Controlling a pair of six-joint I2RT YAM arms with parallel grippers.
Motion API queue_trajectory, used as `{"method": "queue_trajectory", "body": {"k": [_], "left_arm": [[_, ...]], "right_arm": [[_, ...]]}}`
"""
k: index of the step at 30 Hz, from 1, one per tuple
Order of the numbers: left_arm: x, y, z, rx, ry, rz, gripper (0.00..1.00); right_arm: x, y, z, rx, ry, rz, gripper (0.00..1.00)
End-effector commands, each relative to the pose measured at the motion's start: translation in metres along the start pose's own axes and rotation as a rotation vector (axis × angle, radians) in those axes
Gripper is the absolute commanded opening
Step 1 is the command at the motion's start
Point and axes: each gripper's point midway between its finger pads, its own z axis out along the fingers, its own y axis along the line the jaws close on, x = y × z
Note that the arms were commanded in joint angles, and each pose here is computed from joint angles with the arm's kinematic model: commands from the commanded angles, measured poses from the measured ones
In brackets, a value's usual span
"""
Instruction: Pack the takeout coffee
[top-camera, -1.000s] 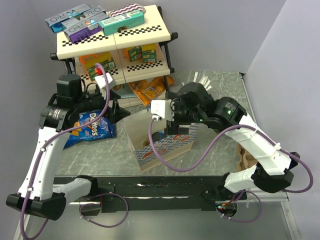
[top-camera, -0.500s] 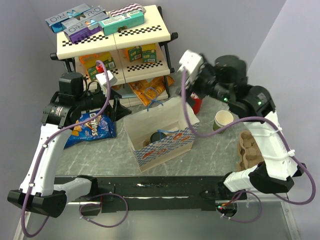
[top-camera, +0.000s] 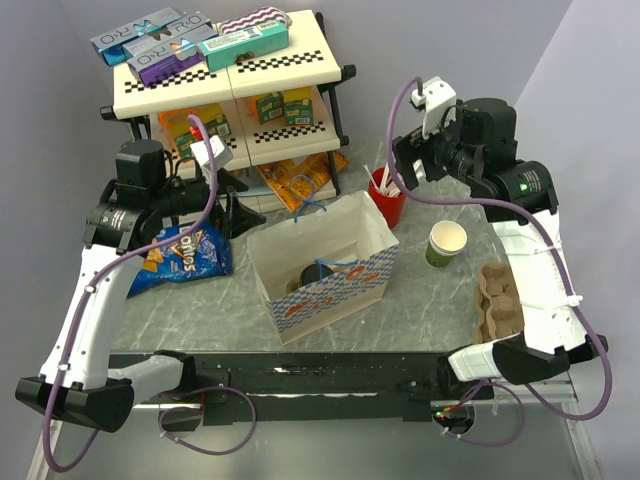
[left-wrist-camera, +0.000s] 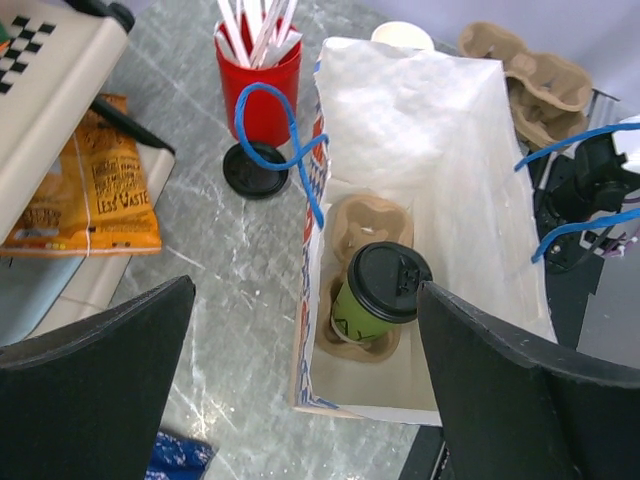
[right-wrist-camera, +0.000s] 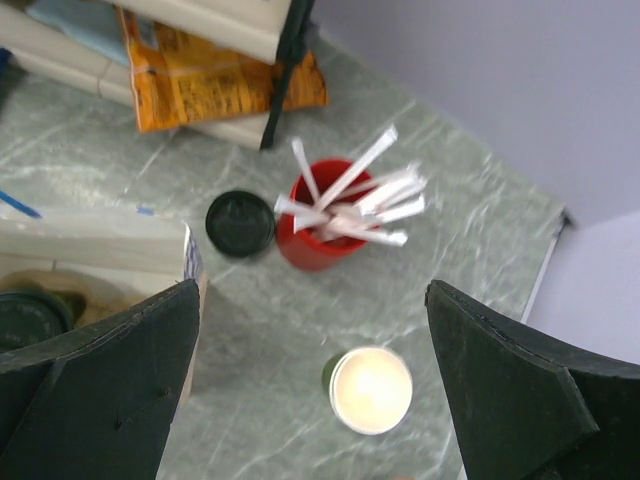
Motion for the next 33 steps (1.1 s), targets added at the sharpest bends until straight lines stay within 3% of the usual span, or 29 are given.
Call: {"method": "queue_trajectory", "body": {"k": [1, 6, 11, 17, 18, 21, 25, 33], "left_arm": [[-0.019, -0.012, -0.003, 0.061, -0.061, 0.052, 1.0], [-0.029, -0.004, -0.005, 0.01, -0.079, 0.078, 0.99], [-0.065, 0.007, -0.016, -0.101, -0.155, 0.104, 0.99], [-0.097, 0.006, -0.029, -0.164, -0.288, 0.123, 1.0], [-0.096, 0.007, -0.029, -0.167, -0.284, 0.119, 0.99], [-0.081, 0.014, -0.023, -0.178, -0.253, 0.129, 0.99], [-0.07, 0.034, -0.019, -0.246, -0.21, 0.186, 0.99], [-0.065, 0.063, -0.008, -0.3, -0.136, 0.199, 0.99]], "right_arm": [[0.008, 0.0, -0.018, -0.003, -0.005, 0.071, 1.0], [0.016, -0.011, -0.016, 0.026, 0.02, 0.09, 1.0], [0.007, -0.031, -0.008, 0.043, 0.02, 0.131, 0.97], [0.019, -0.042, 0.019, 0.018, 0.081, 0.081, 0.77], [0.022, -0.041, 0.024, -0.001, 0.095, 0.064, 0.69], [0.039, -0.035, 0.044, -0.087, 0.157, 0.101, 0.6], [0.062, -0.026, 0.073, -0.173, 0.235, 0.141, 0.61], [0.069, -0.017, 0.145, -0.271, 0.187, 0.234, 0.59]]}}
